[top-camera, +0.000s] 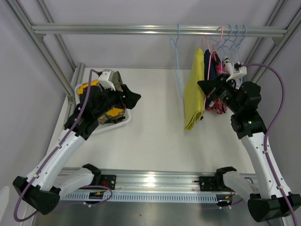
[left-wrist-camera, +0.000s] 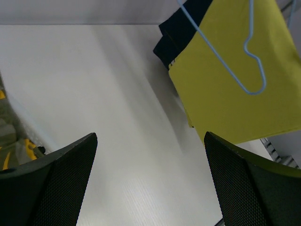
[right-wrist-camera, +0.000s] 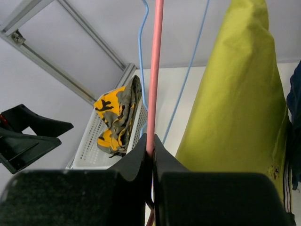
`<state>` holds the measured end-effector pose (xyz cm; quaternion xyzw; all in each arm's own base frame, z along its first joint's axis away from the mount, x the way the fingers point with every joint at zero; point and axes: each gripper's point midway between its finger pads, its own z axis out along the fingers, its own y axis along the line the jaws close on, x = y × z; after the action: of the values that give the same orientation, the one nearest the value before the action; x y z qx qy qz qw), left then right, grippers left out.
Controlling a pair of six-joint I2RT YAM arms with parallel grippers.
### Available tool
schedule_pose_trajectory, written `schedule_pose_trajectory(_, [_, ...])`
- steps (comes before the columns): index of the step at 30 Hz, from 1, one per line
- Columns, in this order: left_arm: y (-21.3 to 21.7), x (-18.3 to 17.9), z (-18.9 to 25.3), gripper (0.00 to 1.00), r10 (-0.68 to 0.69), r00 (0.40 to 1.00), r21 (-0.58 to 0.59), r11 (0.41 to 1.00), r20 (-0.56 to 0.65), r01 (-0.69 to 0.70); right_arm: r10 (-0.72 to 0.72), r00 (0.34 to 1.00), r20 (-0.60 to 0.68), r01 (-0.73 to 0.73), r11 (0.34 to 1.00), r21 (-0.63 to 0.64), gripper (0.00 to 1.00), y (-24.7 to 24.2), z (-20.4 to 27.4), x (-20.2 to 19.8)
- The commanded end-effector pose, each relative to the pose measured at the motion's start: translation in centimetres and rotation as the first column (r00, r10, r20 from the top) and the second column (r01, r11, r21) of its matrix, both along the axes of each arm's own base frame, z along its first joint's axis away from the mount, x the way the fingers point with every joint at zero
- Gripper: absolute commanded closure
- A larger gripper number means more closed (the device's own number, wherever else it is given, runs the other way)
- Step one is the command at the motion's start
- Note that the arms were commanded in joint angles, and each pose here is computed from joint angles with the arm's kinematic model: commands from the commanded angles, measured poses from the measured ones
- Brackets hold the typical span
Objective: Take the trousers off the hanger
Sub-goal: Pick up the hanger from the clothesline, then remove the trousers from the hanger.
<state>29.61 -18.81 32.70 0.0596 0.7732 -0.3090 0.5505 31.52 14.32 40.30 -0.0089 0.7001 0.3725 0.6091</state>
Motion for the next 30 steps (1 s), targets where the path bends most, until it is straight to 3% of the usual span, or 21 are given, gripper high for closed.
schedule_pose_trajectory(1, [-2.5,-2.1,2.1,0.01,-0.126,0.985,0.001,0.992,0.122,0.127,-0.06,0.98,0.189,0.056,0.998,0.027,1.0,-0.6,4.3,-2.0])
schedule_pose_trajectory(8, [-7.3,-7.8,1.8,0.01,-0.278,0.909,0.177,0.957,0.31,0.231,-0.142,0.976,0.162,0.135,0.989,0.053,1.0,-1.2,2.4,-4.0])
schedule_pose_trajectory(10, [-7.6,-8.5,1.3,0.01,-0.26,0.901,0.204,0.959,0.348,0.198,-0.151,0.978,0.144,0.144,0.988,0.055,1.0,-1.1,1.7,-4.2])
schedule_pose_trajectory(11, [-8.6,-10.3,2.7,0.01,-0.29,0.86,0.194,0.954,0.421,0.227,-0.161,0.977,0.14,0.155,0.986,0.056,1.0,-1.2,1.3,-4.3])
schedule_pose_trajectory(14, [-9.6,-11.8,1.6,0.01,-0.293,0.826,0.26,0.948,0.482,0.184,-0.175,0.978,0.109,0.169,0.984,0.062,1.0,-1.4,0.5,-4.3])
schedule_pose_trajectory(17, [-10.6,-11.8,0.0,0.01,-0.265,0.827,0.327,0.939,0.496,0.104,-0.178,0.98,0.086,0.172,0.982,0.073,1.0,-1.3,0.0,-4.4])
schedule_pose_trajectory(19, [-10.6,-11.2,0.2,0.01,-0.2,0.83,0.33,0.944,0.521,0.019,-0.191,0.979,0.07,0.186,0.98,0.073,1.0,-1.5,-0.2,-4.3])
schedule_pose_trajectory(30, [-15.9,-10.7,-1.4,0.01,-0.109,0.834,0.252,0.967,0.541,-0.037,-0.169,0.985,0.045,0.165,0.983,0.075,1.0,-0.6,-1.5,-4.3])
